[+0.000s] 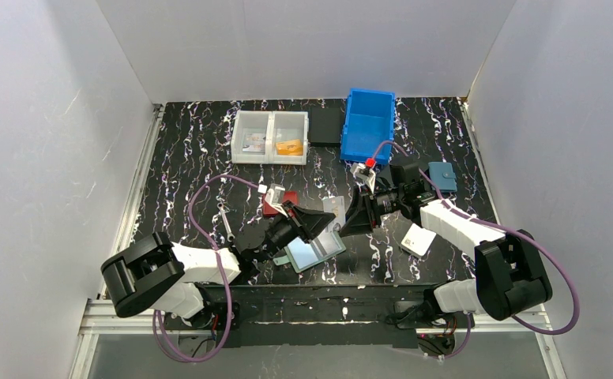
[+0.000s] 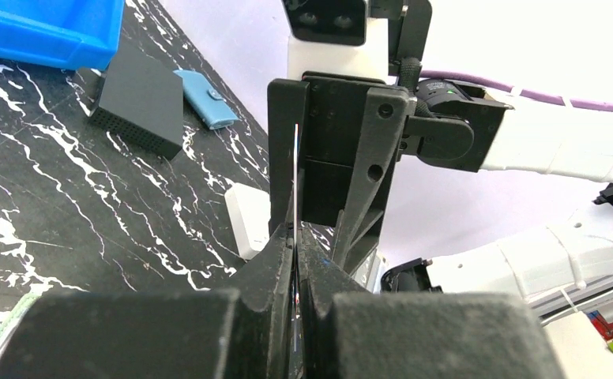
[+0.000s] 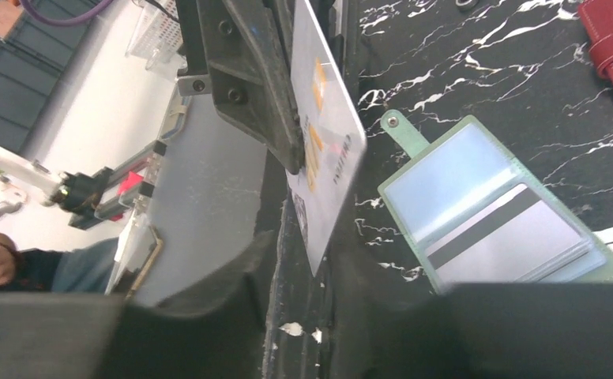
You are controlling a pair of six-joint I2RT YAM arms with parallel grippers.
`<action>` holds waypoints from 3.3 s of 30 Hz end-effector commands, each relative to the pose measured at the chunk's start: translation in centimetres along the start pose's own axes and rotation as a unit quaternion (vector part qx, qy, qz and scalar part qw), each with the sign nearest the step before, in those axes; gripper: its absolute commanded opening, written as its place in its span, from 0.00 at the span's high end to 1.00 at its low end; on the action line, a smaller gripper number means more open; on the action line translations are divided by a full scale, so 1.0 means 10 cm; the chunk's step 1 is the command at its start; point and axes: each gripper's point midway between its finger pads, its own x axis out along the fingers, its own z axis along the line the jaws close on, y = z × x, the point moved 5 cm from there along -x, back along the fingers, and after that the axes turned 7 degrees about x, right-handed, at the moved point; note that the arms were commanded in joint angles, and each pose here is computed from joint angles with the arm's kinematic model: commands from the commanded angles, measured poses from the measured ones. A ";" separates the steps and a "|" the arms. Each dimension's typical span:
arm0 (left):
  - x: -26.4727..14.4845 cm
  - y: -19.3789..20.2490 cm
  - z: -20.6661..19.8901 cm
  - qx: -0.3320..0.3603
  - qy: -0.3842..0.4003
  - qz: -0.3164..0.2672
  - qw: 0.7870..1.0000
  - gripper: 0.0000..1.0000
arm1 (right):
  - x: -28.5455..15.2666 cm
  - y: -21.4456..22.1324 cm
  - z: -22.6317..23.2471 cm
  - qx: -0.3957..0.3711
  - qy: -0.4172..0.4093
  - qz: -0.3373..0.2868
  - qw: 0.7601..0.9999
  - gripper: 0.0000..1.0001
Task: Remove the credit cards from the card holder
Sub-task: Remove the credit card from the card holder, then place the credit card in the storage box.
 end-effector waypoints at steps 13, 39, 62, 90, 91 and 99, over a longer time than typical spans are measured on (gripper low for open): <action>-0.12 -0.18 -0.01 -0.009 -0.011 -0.052 0.999 0.69 | 0.00 -0.20 0.07 -0.050 -0.006 -0.006 0.999 0.99; -0.56 -0.45 0.02 0.451 0.092 0.269 0.846 0.02 | -0.22 0.07 -0.12 -0.216 0.132 0.139 0.957 0.99; 0.14 -0.23 -0.09 0.441 0.129 0.238 0.856 0.30 | -0.18 0.12 -0.12 -0.211 0.116 0.153 0.958 0.99; 0.05 -0.36 0.12 0.321 0.116 0.252 0.906 1.00 | -0.19 0.04 -0.13 -0.201 0.131 0.135 0.961 0.18; 0.00 -0.40 0.19 0.310 0.102 0.250 0.911 1.00 | -0.22 0.01 -0.13 -0.197 0.137 0.126 0.962 0.07; -0.46 -1.09 1.03 0.183 -0.103 0.175 0.962 1.00 | -0.46 -0.15 -0.22 -0.168 0.204 0.063 0.962 0.02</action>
